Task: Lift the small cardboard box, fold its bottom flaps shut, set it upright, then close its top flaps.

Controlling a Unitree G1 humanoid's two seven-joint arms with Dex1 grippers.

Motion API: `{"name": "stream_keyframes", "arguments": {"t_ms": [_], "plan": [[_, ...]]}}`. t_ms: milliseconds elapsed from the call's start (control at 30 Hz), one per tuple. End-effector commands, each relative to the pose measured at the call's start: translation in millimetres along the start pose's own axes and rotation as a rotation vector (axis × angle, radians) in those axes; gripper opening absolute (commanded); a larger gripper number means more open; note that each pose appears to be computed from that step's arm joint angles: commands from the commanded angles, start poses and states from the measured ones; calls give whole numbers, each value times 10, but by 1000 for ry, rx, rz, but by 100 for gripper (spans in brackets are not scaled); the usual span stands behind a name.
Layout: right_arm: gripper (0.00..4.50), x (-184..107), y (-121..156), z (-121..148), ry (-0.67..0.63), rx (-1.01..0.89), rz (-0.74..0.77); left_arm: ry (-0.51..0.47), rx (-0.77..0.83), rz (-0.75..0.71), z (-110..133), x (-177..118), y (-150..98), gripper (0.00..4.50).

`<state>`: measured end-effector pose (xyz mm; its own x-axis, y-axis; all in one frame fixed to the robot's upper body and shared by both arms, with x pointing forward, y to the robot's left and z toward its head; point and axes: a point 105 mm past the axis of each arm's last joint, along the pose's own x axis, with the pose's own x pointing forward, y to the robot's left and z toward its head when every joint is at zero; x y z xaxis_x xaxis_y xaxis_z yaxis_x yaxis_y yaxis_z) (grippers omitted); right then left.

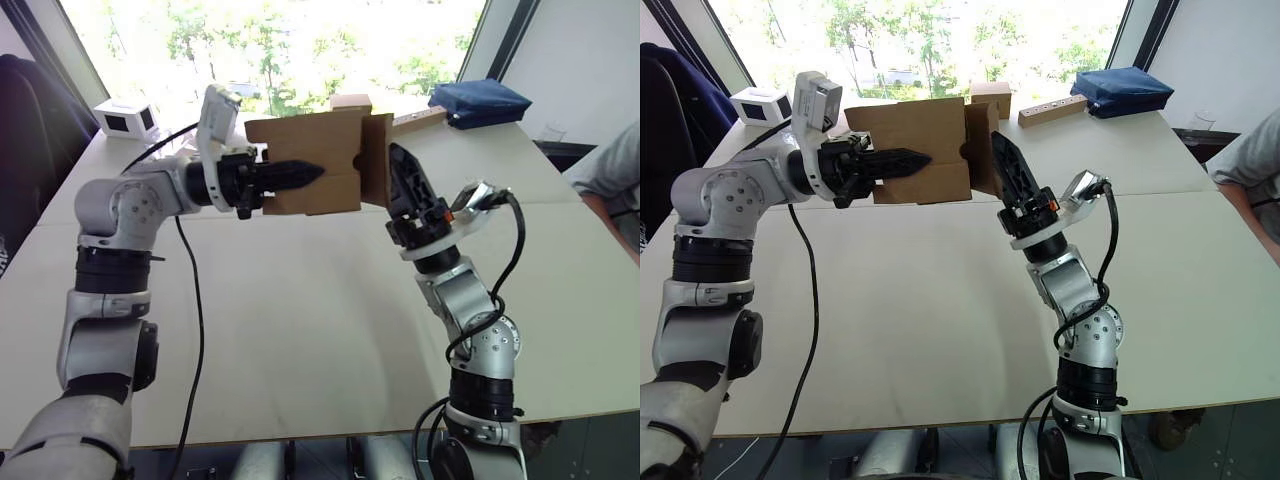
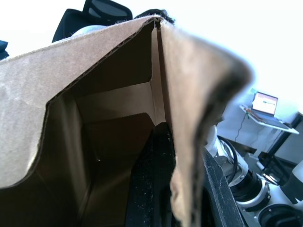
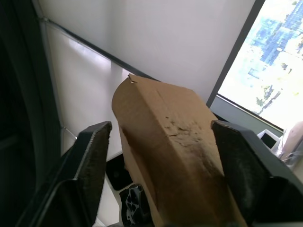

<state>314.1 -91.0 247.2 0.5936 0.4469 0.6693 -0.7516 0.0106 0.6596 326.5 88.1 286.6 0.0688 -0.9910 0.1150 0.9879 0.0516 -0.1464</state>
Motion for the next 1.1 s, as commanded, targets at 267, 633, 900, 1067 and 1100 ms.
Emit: {"name": "stream_keyframes", "arguments": {"t_ms": [267, 633, 900, 1067, 1100], "plan": [[235, 86, 63, -61, -9, -9, 18, -30, 38, -14, 106, -34, -73, 0], [235, 161, 33, -112, 6, -103, -16, -31, 33, -15, 106, -24, -75, 0], [235, 242, 180, -237, 38, -97, 38, -38, 32, -8, 104, -18, -57, 0], [235, 257, 203, -299, 42, -89, 40, -50, 27, -9, 92, 14, -41, 0], [235, 262, 211, -302, 36, -82, 44, -52, 25, -9, 84, 24, -39, 0]]}}
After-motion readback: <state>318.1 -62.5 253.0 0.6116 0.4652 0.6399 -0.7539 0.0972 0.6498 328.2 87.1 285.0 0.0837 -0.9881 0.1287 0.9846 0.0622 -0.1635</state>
